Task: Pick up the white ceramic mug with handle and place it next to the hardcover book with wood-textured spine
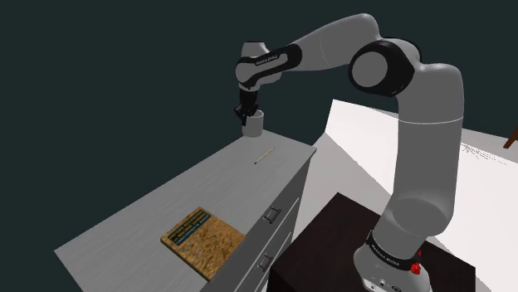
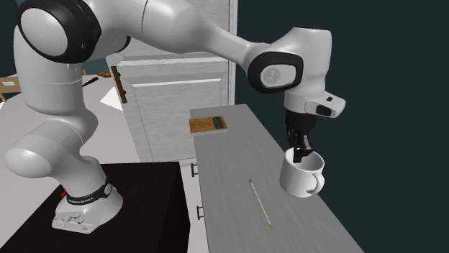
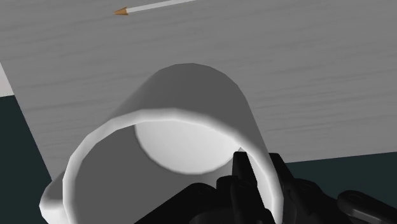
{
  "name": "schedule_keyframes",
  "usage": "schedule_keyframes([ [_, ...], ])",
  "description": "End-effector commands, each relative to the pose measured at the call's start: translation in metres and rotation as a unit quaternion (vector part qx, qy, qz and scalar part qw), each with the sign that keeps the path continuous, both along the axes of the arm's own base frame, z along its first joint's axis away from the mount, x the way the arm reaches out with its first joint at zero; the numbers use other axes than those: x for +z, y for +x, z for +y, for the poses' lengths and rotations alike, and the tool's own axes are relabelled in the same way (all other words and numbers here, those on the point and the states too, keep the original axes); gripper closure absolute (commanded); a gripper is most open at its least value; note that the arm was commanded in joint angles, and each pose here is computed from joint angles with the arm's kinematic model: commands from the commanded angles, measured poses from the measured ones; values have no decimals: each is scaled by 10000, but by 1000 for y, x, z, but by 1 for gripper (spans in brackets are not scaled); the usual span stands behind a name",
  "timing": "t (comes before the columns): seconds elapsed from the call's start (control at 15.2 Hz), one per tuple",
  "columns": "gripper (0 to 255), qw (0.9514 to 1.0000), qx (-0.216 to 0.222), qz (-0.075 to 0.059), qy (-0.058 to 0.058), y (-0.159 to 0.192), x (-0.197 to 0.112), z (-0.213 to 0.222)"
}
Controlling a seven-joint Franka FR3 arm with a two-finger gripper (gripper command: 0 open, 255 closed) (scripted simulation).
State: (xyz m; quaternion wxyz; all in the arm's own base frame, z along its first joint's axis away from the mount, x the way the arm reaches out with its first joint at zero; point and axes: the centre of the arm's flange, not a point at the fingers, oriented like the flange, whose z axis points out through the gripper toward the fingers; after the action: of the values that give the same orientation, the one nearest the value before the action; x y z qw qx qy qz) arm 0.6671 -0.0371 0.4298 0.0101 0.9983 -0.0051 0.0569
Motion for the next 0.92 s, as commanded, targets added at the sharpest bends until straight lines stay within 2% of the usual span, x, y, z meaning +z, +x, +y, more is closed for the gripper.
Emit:
schedule_keyframes([
  [0.0,255,10000,-1,-1,-1,0,11,0],
  [0.86,255,10000,-1,-1,-1,0,80,0],
])
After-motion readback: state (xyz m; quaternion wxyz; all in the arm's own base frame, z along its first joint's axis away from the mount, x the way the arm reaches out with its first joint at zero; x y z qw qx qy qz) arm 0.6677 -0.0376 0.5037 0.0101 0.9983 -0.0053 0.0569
